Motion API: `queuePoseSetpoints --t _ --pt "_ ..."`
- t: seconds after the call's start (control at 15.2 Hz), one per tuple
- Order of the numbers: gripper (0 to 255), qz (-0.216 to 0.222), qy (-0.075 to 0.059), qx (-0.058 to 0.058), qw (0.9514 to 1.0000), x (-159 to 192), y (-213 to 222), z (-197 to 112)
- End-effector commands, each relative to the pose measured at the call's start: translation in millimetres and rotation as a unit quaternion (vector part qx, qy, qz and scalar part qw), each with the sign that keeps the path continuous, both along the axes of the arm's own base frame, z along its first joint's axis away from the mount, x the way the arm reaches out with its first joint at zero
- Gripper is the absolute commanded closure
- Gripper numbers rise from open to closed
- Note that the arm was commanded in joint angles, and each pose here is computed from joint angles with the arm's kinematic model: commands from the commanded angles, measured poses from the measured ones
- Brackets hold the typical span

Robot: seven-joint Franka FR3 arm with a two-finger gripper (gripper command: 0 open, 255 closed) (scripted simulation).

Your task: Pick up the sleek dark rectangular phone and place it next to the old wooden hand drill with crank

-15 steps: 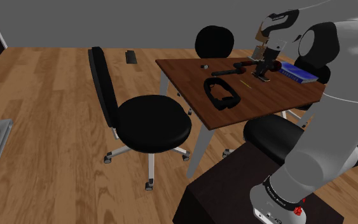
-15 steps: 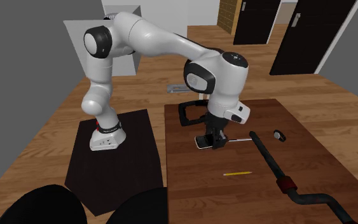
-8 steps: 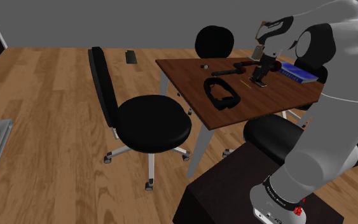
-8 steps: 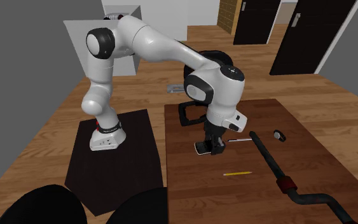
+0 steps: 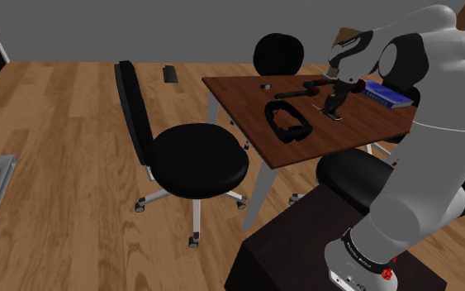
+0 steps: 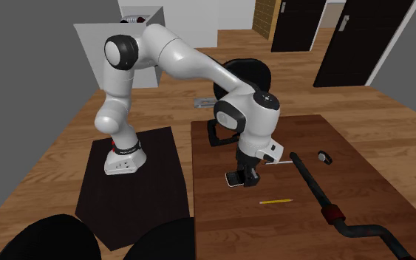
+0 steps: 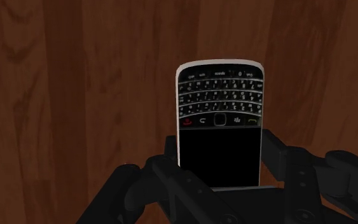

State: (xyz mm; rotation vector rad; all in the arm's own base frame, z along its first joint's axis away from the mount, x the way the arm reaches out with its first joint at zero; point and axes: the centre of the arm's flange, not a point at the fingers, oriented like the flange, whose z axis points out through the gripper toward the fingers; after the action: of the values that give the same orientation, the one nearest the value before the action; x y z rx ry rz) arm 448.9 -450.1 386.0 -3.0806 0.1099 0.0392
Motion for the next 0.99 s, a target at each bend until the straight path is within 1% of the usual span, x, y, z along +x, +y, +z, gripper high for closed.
queuePoseSetpoints --t 0.0,0.4,0.92 --pt "255 0.000 0.000 0.000 1.0000 0.1 0.1 -11.1" --pt "255 0.000 0.000 0.000 1.0000 0.1 0.1 -42.4" --pt "255 0.000 0.000 0.000 1.0000 0.1 0.1 -42.4"
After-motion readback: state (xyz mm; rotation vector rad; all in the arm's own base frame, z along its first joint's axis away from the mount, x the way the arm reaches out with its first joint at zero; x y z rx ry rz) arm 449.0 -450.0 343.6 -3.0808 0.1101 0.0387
